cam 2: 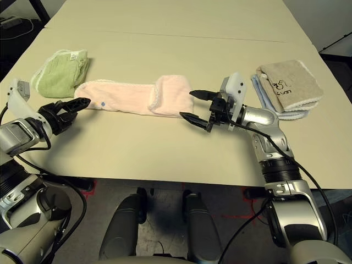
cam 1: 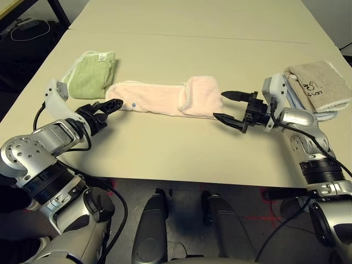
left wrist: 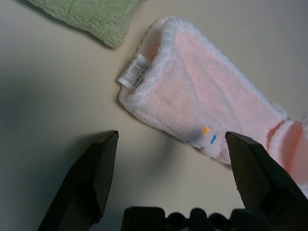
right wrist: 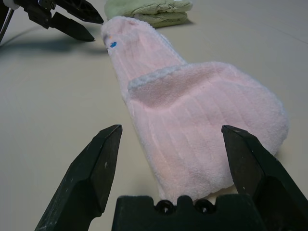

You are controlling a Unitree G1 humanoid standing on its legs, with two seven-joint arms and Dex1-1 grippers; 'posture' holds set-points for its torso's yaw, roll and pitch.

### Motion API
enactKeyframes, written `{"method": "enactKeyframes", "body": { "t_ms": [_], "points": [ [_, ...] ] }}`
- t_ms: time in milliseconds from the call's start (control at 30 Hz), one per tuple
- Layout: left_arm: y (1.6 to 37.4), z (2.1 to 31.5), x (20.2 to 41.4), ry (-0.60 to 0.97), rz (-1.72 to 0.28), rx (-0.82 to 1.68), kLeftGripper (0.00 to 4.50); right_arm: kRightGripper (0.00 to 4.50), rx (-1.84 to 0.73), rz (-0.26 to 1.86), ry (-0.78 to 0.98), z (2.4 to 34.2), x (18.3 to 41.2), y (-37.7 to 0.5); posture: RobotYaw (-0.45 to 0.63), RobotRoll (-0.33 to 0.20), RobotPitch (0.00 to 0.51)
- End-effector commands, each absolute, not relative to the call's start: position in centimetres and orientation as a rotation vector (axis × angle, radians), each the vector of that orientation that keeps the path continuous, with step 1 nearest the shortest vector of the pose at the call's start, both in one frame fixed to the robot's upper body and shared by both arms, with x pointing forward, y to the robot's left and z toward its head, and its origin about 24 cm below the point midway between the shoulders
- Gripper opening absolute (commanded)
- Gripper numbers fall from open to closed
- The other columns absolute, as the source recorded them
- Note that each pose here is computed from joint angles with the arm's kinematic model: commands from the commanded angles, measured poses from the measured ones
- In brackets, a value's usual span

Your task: Fold the towel and set it aside.

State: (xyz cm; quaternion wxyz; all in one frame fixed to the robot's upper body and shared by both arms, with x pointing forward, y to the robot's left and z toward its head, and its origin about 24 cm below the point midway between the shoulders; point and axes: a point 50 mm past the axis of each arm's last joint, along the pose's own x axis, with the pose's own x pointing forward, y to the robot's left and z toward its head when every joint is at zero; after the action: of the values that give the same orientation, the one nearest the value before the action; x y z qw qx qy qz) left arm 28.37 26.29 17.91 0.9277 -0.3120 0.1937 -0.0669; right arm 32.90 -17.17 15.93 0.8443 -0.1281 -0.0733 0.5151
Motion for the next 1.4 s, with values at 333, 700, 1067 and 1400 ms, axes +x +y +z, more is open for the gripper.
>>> {"method": "enactKeyframes", "body": {
  "t_ms": [333,700,1067,1400],
  "points": [
    [25.0,17.9,29.9,0.384,-0.194,-0.669,4.5,4.47,-0.293,1.078,-0.148,15.9,32.6,-17.7,0.1,0.0,0.207],
    [24.5,17.8,32.3,0.363,-0.19,-0.681,4.5,4.47,-0.29,1.075,-0.148,15.9,32.6,-17.6,0.09,0.0,0.201],
    [24.6,18.0,32.9,0.337,-0.2,-0.669,4.5,4.47,-0.32,1.092,-0.141,15.7,32.4,-17.7,0.09,0.0,0.195],
    [24.7,18.1,33.3,0.299,-0.172,-0.643,3.86,4.5,-0.315,1.084,-0.15,15.8,32.2,-17.6,0.08,0.0,0.193]
  ]
}}
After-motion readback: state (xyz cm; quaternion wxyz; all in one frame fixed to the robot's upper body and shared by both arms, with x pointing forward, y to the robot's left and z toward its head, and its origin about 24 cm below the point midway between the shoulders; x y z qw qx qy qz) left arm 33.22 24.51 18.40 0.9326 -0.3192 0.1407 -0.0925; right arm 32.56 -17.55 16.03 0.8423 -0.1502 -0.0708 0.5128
